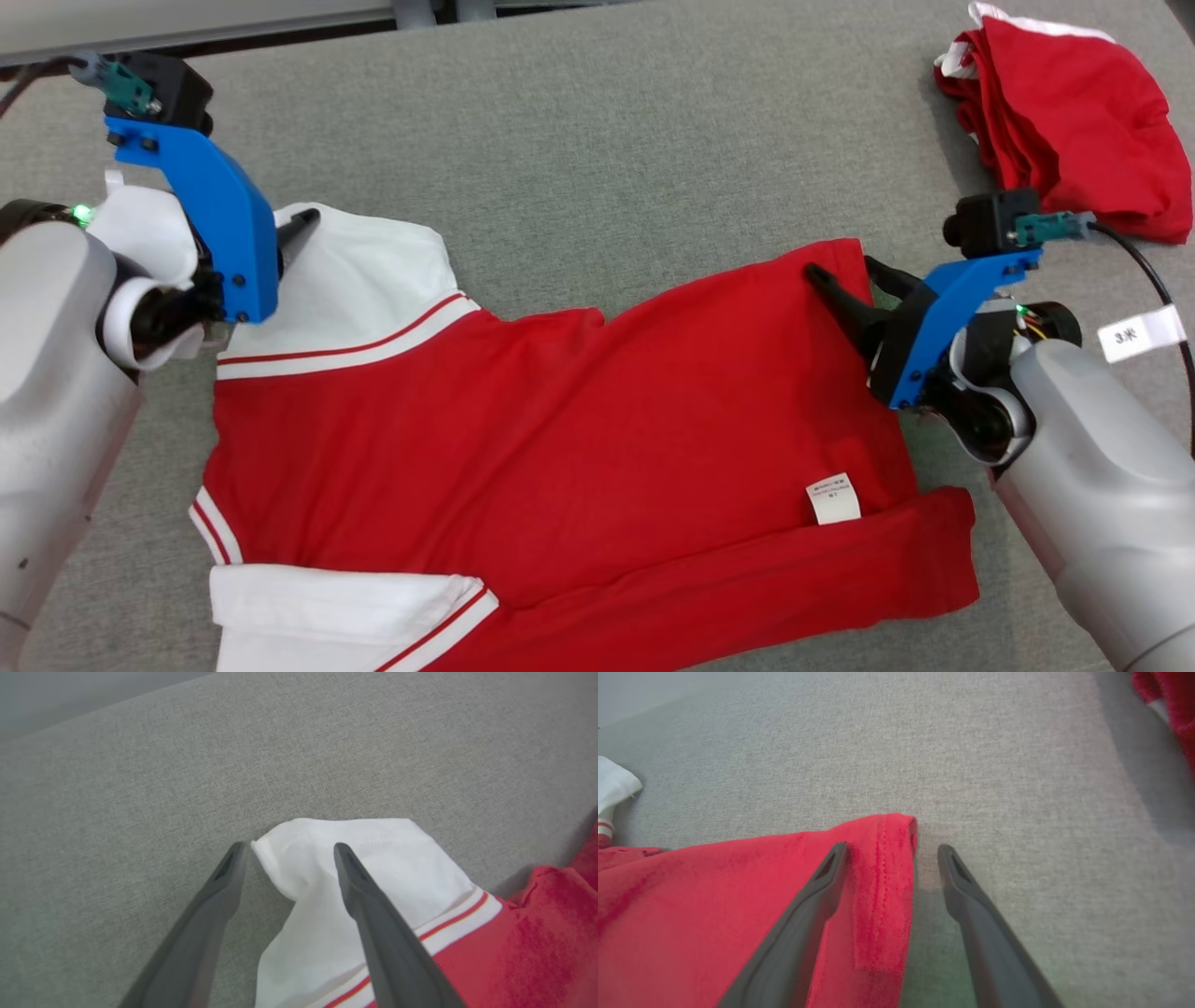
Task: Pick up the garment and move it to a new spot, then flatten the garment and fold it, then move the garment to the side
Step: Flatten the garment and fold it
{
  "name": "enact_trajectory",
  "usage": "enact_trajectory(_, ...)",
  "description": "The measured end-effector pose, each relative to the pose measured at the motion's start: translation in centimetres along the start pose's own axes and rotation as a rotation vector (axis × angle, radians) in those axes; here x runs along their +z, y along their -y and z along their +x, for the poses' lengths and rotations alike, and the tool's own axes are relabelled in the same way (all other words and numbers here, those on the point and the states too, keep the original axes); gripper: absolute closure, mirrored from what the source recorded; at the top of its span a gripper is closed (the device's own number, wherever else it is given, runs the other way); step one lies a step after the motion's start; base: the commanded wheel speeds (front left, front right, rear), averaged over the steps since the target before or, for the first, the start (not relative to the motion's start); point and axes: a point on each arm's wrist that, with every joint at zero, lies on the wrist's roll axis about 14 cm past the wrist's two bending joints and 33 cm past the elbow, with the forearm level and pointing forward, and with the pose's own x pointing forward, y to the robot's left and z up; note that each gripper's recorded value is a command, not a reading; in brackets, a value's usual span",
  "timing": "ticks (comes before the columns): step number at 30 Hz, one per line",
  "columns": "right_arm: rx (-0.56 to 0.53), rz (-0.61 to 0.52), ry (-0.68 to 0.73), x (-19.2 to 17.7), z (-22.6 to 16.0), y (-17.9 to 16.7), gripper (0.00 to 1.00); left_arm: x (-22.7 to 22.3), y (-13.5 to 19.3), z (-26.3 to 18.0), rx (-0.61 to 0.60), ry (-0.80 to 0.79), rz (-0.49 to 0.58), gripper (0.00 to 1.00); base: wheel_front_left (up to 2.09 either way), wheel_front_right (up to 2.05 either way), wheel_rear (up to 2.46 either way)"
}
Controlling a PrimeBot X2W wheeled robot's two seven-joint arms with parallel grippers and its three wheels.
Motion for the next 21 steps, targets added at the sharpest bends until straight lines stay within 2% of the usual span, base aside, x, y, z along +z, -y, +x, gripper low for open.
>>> enact_trajectory(3,0.012,-0.003,-0.030,-0.5,0.5,-0.5,0.00,-0.4,-0.4,1.2,-0.005,-0.052,-0.059,0.00,0.00,0.00,0.00)
enact_trajectory(4,0.015,-0.001,-0.037,-0.7,0.6,-0.5,0.13,-0.7,-0.4,1.5,-0.006,-0.079,-0.075,0.00,0.00,0.00,0.00)
enact_trajectory(6,0.016,-0.003,-0.046,-0.8,0.6,-0.5,0.31,-1.2,-0.5,1.9,-0.004,-0.117,-0.091,0.00,0.00,0.00,0.00)
enact_trajectory(10,0.021,-0.005,-0.063,-1.3,0.6,-0.6,0.59,-1.3,-0.9,2.2,0.007,-0.146,-0.114,0.00,0.00,0.00,0.00)
enact_trajectory(12,0.022,-0.002,-0.068,-1.4,0.7,-0.5,1.00,-2.0,-0.9,2.5,0.001,-0.177,-0.133,0.03,0.00,0.00,0.00)
enact_trajectory(13,0.020,-0.001,-0.072,-1.5,0.7,-0.3,1.00,-2.3,-0.8,2.7,-0.005,-0.194,-0.143,0.40,0.00,0.00,0.00)
enact_trajectory(16,0.021,-0.001,-0.072,-1.6,1.0,-0.2,1.00,-2.5,-1.1,2.9,-0.006,-0.212,-0.153,0.76,0.00,0.00,0.00)
enact_trajectory(17,0.023,-0.003,-0.067,-1.5,1.1,-0.2,1.00,-2.5,-1.1,2.9,-0.006,-0.207,-0.154,1.00,0.00,0.00,0.00)
enact_trajectory(21,0.028,-0.003,-0.021,-0.8,1.2,-0.3,1.00,-2.2,-1.1,2.8,-0.013,-0.184,-0.155,1.00,0.00,0.00,0.00)
